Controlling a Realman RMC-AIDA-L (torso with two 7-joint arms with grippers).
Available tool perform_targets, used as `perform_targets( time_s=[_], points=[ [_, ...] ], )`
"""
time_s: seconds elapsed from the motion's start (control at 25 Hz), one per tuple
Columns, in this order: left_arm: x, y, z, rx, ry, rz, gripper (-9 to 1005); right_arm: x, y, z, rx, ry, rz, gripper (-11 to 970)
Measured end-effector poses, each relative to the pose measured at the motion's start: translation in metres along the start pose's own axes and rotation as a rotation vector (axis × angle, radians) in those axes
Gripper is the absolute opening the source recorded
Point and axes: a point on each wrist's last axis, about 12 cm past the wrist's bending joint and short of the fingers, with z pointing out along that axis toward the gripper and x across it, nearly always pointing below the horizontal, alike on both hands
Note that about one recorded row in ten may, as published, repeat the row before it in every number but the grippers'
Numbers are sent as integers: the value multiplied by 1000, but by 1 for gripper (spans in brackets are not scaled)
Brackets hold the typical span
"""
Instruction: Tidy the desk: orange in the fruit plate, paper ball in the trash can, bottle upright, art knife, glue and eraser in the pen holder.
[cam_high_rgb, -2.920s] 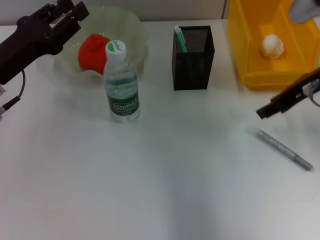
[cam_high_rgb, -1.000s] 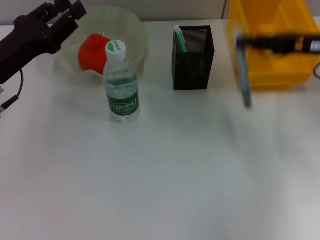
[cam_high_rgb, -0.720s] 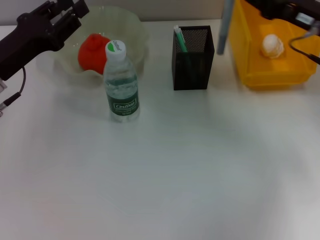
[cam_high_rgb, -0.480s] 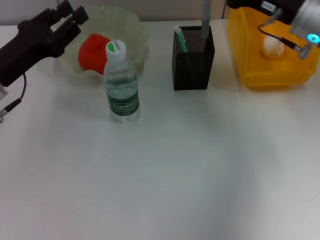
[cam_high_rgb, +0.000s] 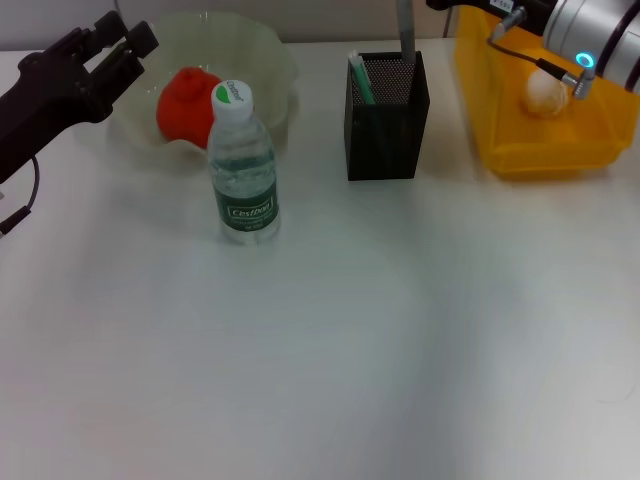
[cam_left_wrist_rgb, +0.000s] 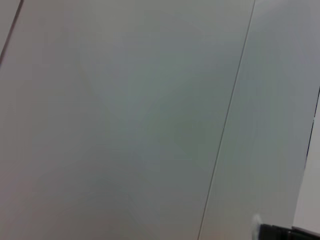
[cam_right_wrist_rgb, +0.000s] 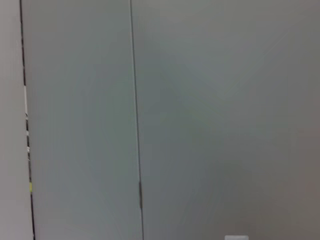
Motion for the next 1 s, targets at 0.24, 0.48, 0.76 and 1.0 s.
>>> perform_targets(
  time_s=[0.24, 0.48, 0.76, 1.0],
  points=[
    [2, 0, -1, -6, 1, -6, 483, 4, 3, 7, 0, 45, -9, 137],
    [2, 1, -1, -9, 1, -7, 484, 6, 11, 13, -47, 77, -34, 138],
    [2, 0, -2, -6, -1, -8, 484, 8, 11, 11, -42, 80, -37, 136],
    [2, -1, -2, -2, -3, -11, 484, 8, 11, 10, -40, 76, -34, 204]
  ],
)
